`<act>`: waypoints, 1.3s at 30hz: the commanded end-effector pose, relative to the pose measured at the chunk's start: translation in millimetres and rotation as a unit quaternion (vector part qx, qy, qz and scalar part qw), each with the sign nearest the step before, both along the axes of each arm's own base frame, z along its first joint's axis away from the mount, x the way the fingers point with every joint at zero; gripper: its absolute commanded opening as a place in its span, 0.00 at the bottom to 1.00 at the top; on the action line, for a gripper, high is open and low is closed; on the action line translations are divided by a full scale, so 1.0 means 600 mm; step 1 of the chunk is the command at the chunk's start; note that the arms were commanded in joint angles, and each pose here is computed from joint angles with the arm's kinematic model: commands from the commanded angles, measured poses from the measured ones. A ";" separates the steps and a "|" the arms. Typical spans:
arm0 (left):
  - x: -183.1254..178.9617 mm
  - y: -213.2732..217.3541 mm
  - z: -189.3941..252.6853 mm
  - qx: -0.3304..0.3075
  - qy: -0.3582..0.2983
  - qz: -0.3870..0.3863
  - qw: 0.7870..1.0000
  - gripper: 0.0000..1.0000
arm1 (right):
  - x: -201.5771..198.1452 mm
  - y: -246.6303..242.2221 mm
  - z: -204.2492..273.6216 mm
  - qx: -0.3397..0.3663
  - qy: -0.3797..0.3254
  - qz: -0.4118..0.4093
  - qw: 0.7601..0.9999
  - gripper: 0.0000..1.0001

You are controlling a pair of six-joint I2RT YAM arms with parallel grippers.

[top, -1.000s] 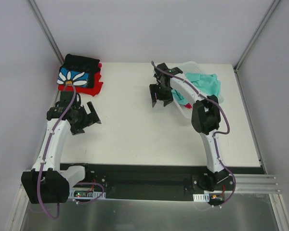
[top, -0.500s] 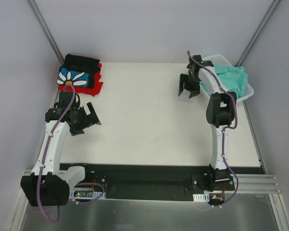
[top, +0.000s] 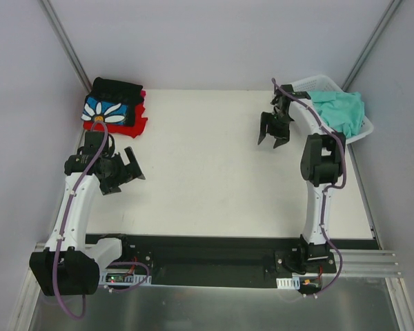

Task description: Fold and stack the t-shirts

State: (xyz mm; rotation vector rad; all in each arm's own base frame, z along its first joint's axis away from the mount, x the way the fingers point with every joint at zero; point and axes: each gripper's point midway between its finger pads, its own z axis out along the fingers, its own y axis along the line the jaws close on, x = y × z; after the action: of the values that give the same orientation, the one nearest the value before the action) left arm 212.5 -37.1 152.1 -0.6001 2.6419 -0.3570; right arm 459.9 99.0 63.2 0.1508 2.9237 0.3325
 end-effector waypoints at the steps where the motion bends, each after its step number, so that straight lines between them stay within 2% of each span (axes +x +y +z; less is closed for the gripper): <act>1: 0.002 -0.006 0.024 -0.013 -0.015 -0.004 1.000 0.99 | -0.075 0.025 0.147 -0.005 -0.069 0.011 0.998 0.69; 4: 0.000 -0.007 0.023 -0.015 -0.015 -0.005 1.000 0.99 | -0.118 0.005 0.160 -0.032 -0.079 0.005 0.996 0.69; 6: -0.001 -0.009 0.023 -0.015 -0.015 -0.007 1.000 0.99 | -0.132 0.002 0.195 -0.036 -0.111 0.005 0.993 0.70; 11: -0.001 -0.016 0.030 -0.019 -0.021 -0.011 1.000 0.99 | -0.176 -0.036 0.207 -0.084 -0.092 -0.009 0.992 0.70; 12: -0.001 -0.016 0.031 -0.020 -0.024 -0.011 0.999 0.99 | -0.184 -0.045 0.220 -0.091 -0.107 -0.016 0.990 0.70; 14: -0.003 -0.020 0.033 -0.023 -0.025 -0.014 0.999 0.99 | -0.196 -0.096 0.211 -0.129 -0.102 -0.069 0.984 0.71; 18: -0.004 -0.024 0.034 -0.025 -0.026 -0.016 0.999 0.99 | -0.201 -0.156 0.201 -0.111 -0.088 -0.136 0.980 0.71; 21: -0.004 -0.027 0.032 -0.027 -0.024 -0.017 0.999 0.99 | -0.191 -0.170 0.187 -0.120 -0.076 -0.150 0.978 0.71; 28: -0.009 -0.030 0.028 -0.028 -0.024 -0.019 0.999 0.99 | -0.163 -0.253 0.145 -0.179 -0.046 -0.234 0.954 0.70; 31: -0.012 -0.030 0.023 -0.028 -0.021 -0.020 0.999 0.99 | -0.148 -0.273 0.131 -0.181 -0.040 -0.256 0.949 0.70; 34: -0.013 -0.029 0.024 -0.025 -0.024 -0.022 0.999 0.99 | -0.131 -0.277 0.119 -0.178 -0.036 -0.252 0.951 0.69; 39: -0.013 -0.032 0.023 -0.032 -0.022 -0.020 0.999 0.99 | -0.069 -0.273 0.141 -0.158 -0.067 -0.213 0.962 0.68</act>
State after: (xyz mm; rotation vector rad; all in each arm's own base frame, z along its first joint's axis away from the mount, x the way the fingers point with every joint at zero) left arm 208.4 -50.3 162.3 -0.5477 2.6196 -0.4261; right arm 383.8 -64.3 119.9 0.7506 2.7497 -0.2323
